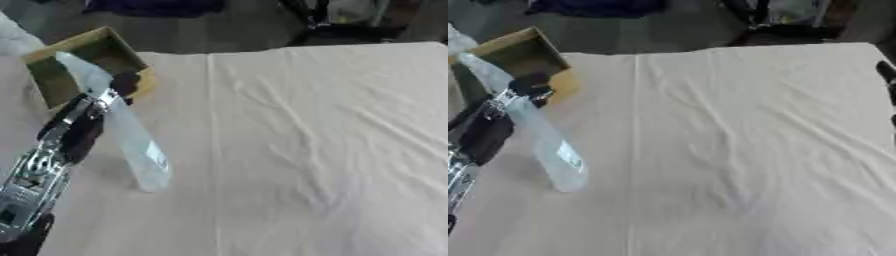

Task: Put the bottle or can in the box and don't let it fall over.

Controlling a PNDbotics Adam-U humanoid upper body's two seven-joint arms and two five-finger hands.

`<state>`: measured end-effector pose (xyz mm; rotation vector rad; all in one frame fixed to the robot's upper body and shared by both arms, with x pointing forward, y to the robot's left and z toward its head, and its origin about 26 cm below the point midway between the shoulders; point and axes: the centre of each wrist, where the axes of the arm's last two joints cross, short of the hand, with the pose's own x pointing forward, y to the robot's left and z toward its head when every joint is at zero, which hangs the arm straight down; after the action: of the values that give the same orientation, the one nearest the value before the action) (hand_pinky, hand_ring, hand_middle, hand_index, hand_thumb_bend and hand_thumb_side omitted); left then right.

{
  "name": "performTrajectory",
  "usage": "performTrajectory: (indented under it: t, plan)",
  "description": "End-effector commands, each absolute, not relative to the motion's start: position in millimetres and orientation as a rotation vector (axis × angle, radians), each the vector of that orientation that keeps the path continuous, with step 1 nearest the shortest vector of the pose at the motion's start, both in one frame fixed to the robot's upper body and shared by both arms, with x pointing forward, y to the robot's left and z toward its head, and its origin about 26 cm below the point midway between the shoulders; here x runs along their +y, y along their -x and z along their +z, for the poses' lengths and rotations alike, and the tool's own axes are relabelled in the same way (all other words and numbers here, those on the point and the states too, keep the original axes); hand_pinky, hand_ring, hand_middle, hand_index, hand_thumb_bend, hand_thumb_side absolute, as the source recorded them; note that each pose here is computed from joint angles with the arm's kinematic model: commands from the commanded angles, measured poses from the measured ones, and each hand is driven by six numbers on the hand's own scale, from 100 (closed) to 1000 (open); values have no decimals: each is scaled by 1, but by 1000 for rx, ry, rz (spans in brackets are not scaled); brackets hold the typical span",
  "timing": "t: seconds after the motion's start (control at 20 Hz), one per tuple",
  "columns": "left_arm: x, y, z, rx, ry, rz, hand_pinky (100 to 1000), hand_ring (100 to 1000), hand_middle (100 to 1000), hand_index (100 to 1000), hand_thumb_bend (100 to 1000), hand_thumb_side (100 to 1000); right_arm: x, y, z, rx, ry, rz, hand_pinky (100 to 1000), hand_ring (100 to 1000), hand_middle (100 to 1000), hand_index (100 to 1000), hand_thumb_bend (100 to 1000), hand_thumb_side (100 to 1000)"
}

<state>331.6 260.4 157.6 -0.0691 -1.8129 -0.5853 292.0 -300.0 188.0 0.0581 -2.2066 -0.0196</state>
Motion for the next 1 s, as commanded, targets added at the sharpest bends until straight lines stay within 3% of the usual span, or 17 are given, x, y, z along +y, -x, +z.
performTrajectory:
  t: [0.05, 0.15, 1.0]
  plan:
    - [260, -333, 165, -1822, 58, -601, 1000, 1000, 1000, 848, 147, 791, -302, -290, 200, -2243, -49, 5, 1000, 1000, 956, 1000, 100, 470]
    - [260, -333, 165, -1814, 56, -604, 1000, 1000, 1000, 829, 102, 769, -302, -290, 201, -2243, -49, 4, 1000, 1000, 956, 1000, 100, 470]
    - [257, -336, 159, -1782, 42, -636, 1000, 1000, 1000, 758, 100, 702, -302, -290, 201, -2245, -49, 1, 1000, 1000, 956, 1000, 100, 470]
